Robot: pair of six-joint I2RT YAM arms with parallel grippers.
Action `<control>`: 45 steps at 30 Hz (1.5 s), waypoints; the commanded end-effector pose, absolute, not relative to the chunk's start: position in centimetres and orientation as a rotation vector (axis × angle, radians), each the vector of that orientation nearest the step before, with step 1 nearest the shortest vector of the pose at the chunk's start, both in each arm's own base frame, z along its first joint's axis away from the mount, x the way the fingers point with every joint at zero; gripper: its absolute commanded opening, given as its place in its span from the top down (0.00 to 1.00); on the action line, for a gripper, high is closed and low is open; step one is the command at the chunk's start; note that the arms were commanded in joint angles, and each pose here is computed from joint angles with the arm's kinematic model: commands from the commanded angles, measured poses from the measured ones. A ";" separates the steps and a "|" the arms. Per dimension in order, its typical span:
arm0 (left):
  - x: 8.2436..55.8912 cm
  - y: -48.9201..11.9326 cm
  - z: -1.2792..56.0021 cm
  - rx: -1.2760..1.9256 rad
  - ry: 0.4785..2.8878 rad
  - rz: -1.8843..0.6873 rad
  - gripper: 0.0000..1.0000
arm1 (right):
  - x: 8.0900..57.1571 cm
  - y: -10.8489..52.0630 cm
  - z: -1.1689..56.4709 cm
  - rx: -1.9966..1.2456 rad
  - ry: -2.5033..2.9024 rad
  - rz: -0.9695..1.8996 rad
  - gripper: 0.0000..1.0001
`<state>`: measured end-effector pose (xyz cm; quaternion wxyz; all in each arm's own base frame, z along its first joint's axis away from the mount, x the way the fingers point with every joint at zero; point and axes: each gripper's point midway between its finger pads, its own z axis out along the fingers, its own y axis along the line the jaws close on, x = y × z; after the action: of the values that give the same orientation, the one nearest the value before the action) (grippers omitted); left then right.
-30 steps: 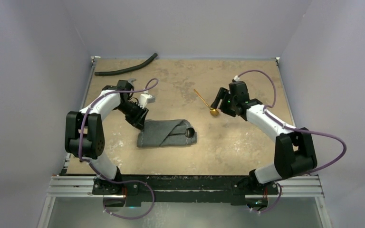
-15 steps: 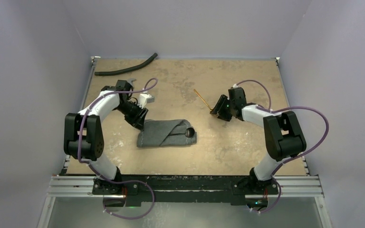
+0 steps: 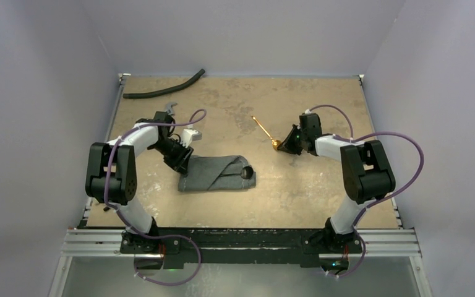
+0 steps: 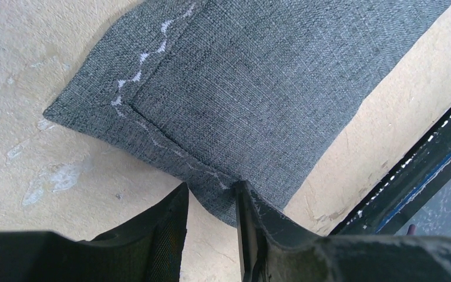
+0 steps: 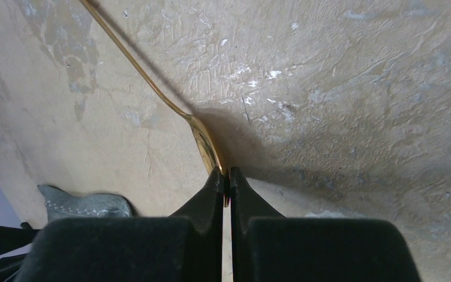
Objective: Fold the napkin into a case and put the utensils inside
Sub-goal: Pick up the spoon from the center of the board, then insert the spoon into the folded napkin.
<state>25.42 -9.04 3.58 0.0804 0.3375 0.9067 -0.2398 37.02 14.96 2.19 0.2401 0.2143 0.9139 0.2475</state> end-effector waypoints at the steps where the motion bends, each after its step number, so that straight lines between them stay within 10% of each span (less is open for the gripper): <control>1: 26.3 -8.9 2.8 0.989 2.697 -0.693 0.67 | 37.3 14.4 3.7 0.537 2.485 0.642 1.00; 24: 26.3 -8.7 2.7 0.984 2.690 -0.671 0.72 | 20.5 14.9 15.9 -0.085 2.638 0.847 1.00; 45: 26.2 -8.8 3.2 0.991 2.677 -0.673 0.74 | 16.5 19.2 10.6 -0.220 2.822 0.878 1.00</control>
<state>25.58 -8.95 2.60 0.0831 0.3311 0.9102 -0.2345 16.86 18.14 11.50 0.1021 -0.0664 0.9512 0.2835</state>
